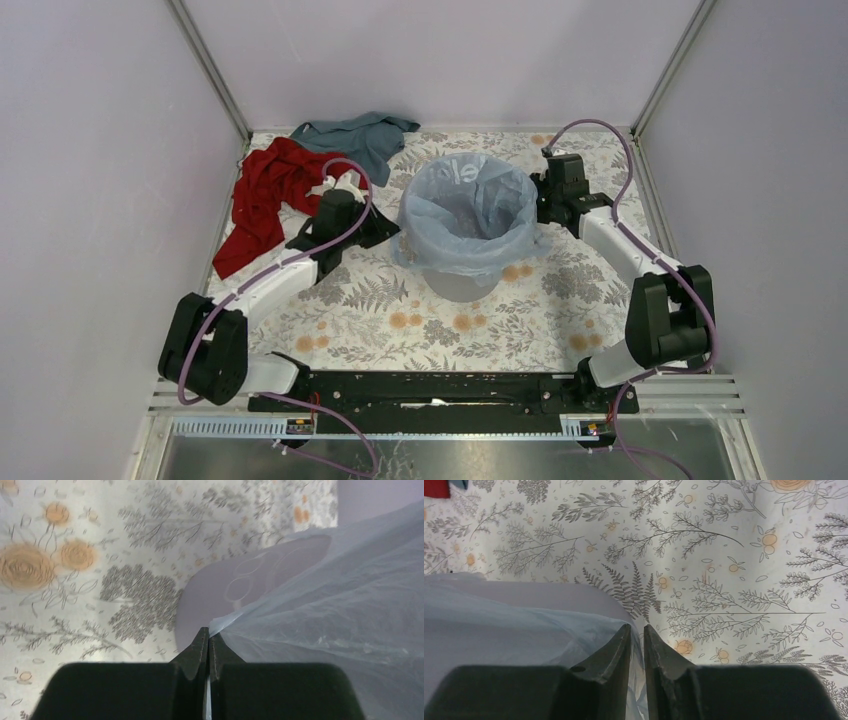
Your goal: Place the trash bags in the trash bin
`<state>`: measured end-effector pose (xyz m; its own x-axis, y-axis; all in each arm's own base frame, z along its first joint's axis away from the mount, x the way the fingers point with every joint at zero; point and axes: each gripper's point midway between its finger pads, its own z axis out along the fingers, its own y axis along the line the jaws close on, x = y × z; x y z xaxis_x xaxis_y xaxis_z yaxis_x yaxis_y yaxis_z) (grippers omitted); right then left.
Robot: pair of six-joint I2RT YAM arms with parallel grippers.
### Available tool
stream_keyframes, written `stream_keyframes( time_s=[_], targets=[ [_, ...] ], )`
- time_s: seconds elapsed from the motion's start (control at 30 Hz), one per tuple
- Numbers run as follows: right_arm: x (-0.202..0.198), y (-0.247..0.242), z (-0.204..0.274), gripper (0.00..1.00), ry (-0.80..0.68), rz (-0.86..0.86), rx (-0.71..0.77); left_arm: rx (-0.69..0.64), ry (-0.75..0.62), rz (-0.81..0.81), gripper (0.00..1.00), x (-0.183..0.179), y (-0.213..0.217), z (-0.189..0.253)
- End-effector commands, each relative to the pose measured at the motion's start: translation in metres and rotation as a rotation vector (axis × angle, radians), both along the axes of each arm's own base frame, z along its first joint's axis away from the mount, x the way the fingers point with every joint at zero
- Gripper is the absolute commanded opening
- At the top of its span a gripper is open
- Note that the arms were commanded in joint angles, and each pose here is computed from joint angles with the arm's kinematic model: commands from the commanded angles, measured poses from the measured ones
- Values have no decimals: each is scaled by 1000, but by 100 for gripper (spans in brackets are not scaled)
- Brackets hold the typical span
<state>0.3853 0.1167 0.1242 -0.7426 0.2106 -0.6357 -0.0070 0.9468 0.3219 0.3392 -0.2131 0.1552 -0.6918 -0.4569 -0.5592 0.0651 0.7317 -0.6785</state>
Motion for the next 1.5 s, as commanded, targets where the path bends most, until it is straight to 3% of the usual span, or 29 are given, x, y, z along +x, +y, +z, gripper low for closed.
stream_keyframes(
  time_s=[0.0,0.13,0.23,0.57,0.8,1.03,1.23,1.33,1.47],
  targets=[
    [5,8,25,24,-66,36,40,-4,101,-1,0,-17,3,-46],
    [-6,-25,40,34,-80,-29,-115,-14,142,-7,0,-34,6,-69],
    [-9,-27,35,38,-111,-50,-104,1,145,0,0,-37,10,-74],
    [-14,6,-46,31,-5,-20,82,-60,98,-42,0,-47,-5,-41],
    [-27,-4,-75,32,37,-49,39,-6,176,-31,0,-50,-5,-83],
    [-40,5,-97,31,88,-54,111,-26,172,-47,0,-58,-10,-83],
    [-56,-24,-86,32,100,-133,-15,41,194,-44,0,-59,-4,-96],
    [-60,-44,-61,42,81,-205,-91,45,162,-57,1,-57,-4,-86],
    [-61,-67,-7,67,-1,-263,-167,79,108,-33,9,-49,2,-64]
  ],
)
